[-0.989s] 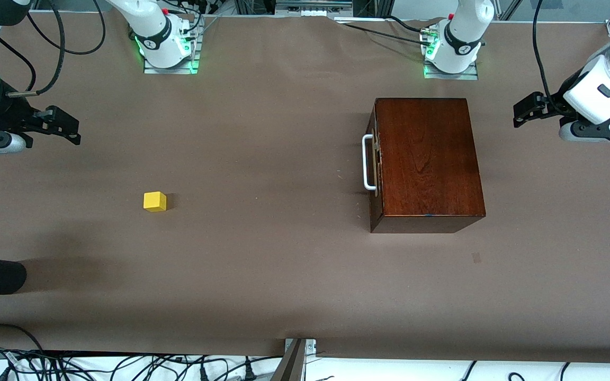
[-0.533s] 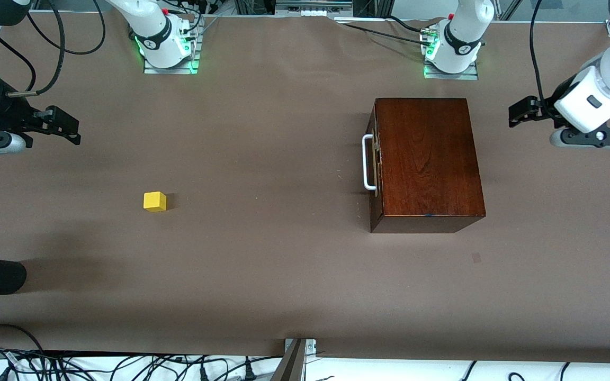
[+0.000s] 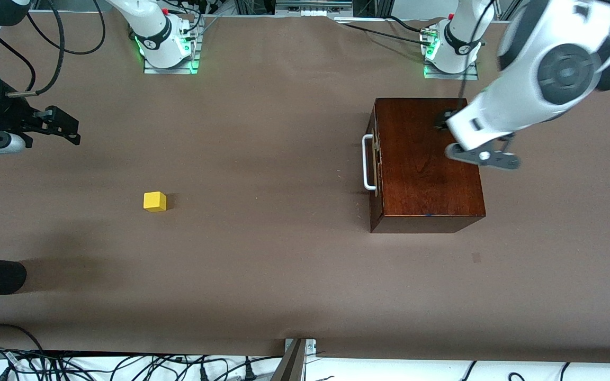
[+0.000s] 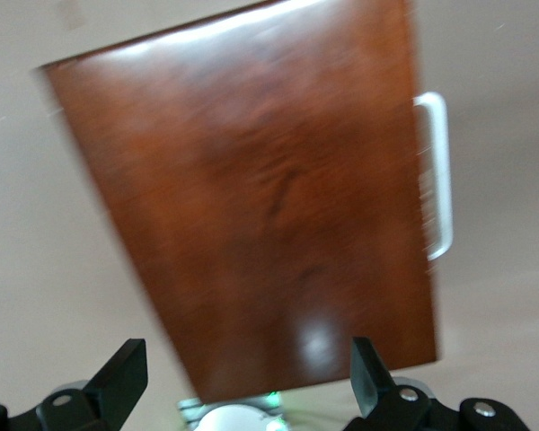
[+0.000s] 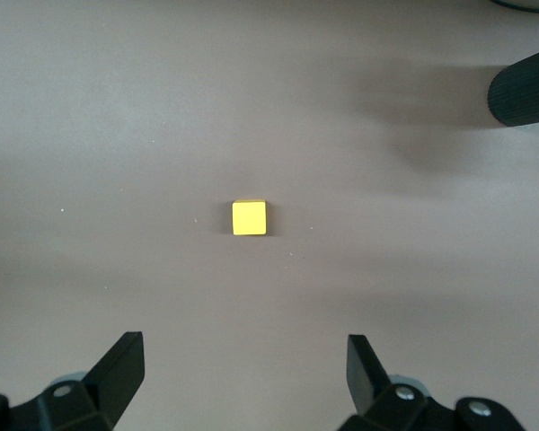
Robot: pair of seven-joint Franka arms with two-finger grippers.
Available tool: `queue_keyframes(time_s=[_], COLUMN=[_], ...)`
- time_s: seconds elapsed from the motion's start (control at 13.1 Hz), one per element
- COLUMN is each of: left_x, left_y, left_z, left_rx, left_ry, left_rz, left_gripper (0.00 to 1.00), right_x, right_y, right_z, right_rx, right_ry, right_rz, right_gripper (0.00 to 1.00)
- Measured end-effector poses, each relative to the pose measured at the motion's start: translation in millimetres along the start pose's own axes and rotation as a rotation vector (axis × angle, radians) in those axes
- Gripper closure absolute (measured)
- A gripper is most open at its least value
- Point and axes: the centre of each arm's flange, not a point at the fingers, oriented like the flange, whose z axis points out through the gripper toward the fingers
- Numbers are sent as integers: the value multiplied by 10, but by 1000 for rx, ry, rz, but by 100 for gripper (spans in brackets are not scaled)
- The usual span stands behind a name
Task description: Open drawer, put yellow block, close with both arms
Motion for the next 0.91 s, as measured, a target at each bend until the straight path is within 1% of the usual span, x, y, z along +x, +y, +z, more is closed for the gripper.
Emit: queue_keyframes(time_s=[0.15, 0.3, 0.38, 0.53, 0.68, 0.84, 0.91], left_x=[252, 429, 514, 675, 748, 698, 656], left_y=[692, 1335, 1537, 1665, 1734, 2008, 2161], left_z=[173, 500, 660, 911, 1129, 1416, 1576], left_rx=[8, 17, 17, 44, 123, 216, 246], left_ry=[5, 14, 31, 61, 73, 82, 88], left_rz=[-26, -47, -47, -40, -24, -46, -67], left_gripper=[0, 0, 0, 0, 0, 0, 0], right_x=[0, 0, 0, 0, 0, 1, 1], right_y=[2, 3, 3, 3, 4, 4, 4], right_z=[0, 0, 0, 0, 0, 1, 1], right_rx=[0, 0, 0, 0, 0, 0, 0], right_ry=[0, 0, 0, 0, 0, 0, 0], right_rz=[0, 0, 1, 1, 1, 1, 1], right_gripper=[0, 0, 0, 0, 0, 0, 0])
